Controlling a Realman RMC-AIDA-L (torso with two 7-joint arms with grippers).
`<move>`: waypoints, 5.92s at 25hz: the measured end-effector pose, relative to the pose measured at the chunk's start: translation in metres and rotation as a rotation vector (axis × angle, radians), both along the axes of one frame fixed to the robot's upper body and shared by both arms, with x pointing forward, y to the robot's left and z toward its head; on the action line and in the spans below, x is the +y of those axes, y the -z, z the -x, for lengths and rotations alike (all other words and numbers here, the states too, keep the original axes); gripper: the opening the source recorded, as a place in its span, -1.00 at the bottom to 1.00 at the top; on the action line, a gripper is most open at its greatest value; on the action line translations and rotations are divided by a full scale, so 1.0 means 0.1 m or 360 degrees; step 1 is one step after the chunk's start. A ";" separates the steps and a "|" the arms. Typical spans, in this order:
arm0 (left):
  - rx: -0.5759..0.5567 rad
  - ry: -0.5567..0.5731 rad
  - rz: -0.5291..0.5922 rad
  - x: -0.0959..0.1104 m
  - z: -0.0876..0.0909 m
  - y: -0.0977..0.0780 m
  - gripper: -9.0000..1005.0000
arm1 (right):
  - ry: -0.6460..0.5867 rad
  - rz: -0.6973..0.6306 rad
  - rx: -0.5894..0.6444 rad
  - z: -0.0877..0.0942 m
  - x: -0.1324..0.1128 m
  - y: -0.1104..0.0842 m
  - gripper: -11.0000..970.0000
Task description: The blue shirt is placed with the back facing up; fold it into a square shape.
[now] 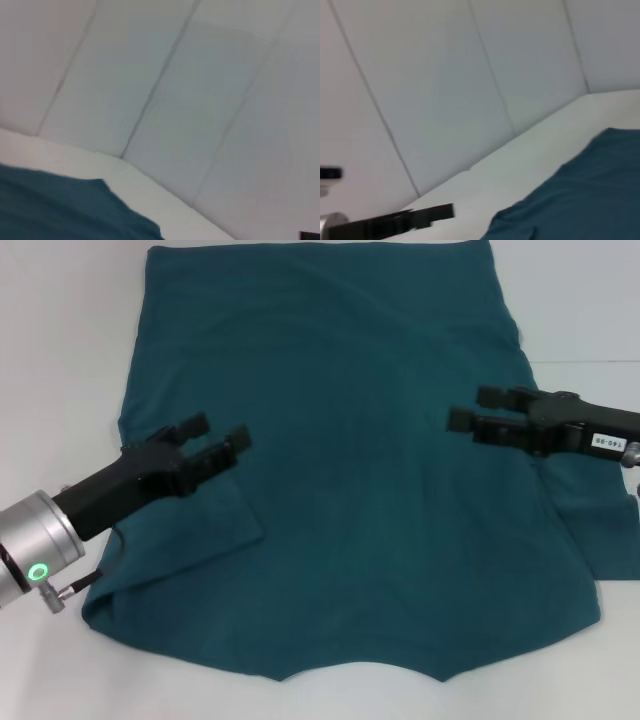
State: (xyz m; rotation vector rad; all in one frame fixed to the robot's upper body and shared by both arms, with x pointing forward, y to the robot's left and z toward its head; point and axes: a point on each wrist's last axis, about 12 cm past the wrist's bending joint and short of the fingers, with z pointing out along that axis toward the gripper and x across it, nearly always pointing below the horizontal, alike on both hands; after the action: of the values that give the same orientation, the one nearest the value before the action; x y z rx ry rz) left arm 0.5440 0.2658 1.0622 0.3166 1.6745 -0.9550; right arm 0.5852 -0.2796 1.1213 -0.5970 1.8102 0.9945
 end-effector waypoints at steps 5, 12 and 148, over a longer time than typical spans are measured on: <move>-0.0180 0.0132 -0.0167 -0.10 0.03 -0.01 0.67 | 0.0166 -0.0069 0.0161 0.00 -0.07 0.09 0.73; -0.0221 0.0395 -0.0435 -0.25 0.05 0.05 0.66 | 0.0433 -0.0233 0.0463 0.06 -0.31 0.18 0.72; -0.0156 0.0433 -0.0565 -0.28 0.02 0.13 0.65 | 0.0351 -0.0061 0.0541 -0.38 0.23 0.19 -0.66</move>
State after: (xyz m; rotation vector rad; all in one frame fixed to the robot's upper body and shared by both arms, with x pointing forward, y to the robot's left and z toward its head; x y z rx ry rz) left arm 0.5422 0.2374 1.0495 0.8333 1.7349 -0.8180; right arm 0.6230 -0.2566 1.1026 -0.2041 2.0958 1.0212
